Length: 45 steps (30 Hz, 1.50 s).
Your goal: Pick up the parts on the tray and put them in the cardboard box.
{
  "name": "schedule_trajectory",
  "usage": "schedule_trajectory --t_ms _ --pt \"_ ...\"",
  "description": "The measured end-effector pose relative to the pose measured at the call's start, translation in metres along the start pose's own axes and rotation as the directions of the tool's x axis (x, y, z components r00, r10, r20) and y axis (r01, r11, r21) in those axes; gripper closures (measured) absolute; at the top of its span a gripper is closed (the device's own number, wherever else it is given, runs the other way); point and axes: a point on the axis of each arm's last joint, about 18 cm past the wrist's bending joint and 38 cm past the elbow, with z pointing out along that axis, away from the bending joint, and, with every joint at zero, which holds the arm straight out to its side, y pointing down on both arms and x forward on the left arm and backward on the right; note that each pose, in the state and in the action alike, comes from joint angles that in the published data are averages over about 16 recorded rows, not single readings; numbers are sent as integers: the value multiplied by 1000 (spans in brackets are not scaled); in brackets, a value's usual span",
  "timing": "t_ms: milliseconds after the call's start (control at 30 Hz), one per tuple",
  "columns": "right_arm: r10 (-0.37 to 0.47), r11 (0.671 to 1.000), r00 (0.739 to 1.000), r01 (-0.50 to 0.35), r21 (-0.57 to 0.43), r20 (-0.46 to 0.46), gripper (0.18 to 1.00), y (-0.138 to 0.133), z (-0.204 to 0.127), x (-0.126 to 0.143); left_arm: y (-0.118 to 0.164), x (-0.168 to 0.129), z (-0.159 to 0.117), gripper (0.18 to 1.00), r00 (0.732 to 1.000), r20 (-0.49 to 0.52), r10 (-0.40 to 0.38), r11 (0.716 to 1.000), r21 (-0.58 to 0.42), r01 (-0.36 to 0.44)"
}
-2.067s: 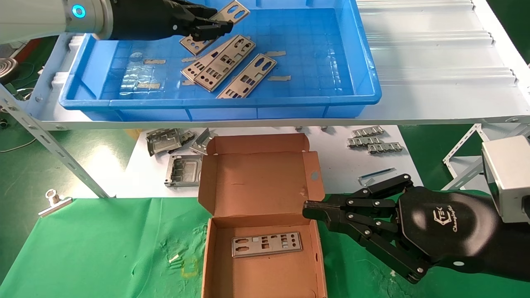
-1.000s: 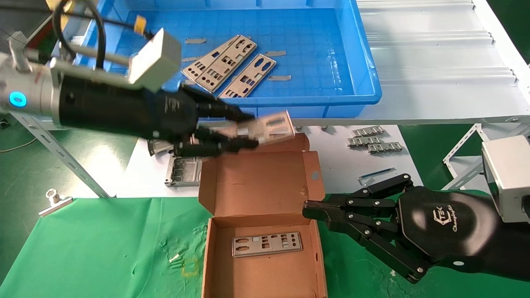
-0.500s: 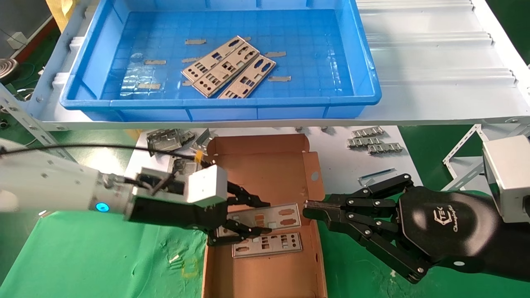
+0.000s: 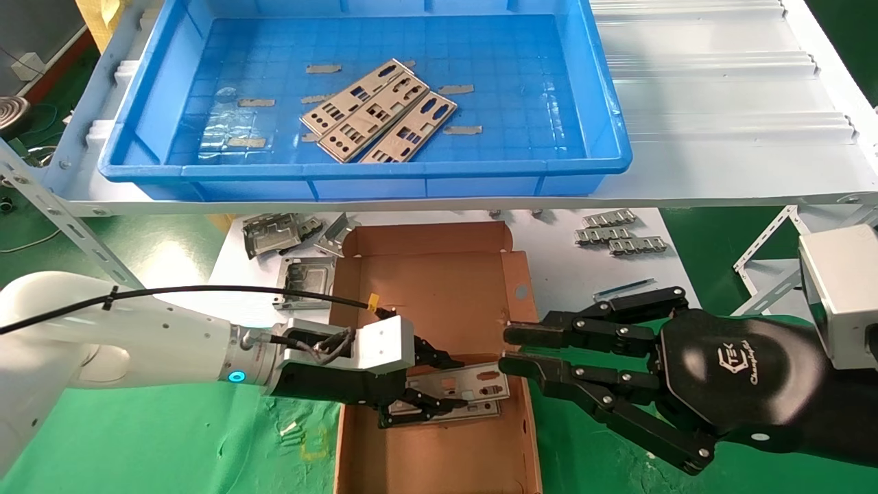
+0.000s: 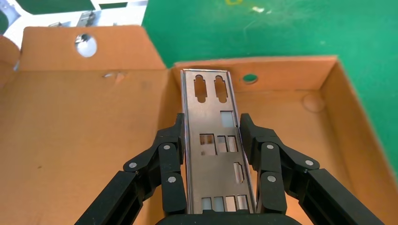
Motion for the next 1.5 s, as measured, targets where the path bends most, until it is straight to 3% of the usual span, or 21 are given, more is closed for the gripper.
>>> schedule_trajectory --t_ms 233,833,1167,1500 --pt "0 1000 1000 0 0 0 821 0 0 0 8 2 9 733 1000 -13 -3 1000 -19 3" --pt "0 1000 1000 0 0 0 414 0 0 0 17 5 16 659 999 -33 -41 998 -42 39" --pt "0 1000 1000 0 0 0 248 0 0 0 3 6 -1 487 994 -55 -92 994 49 95" --pt "0 1000 1000 0 0 0 188 0 0 0 -6 9 -22 317 991 -60 -124 978 161 132"
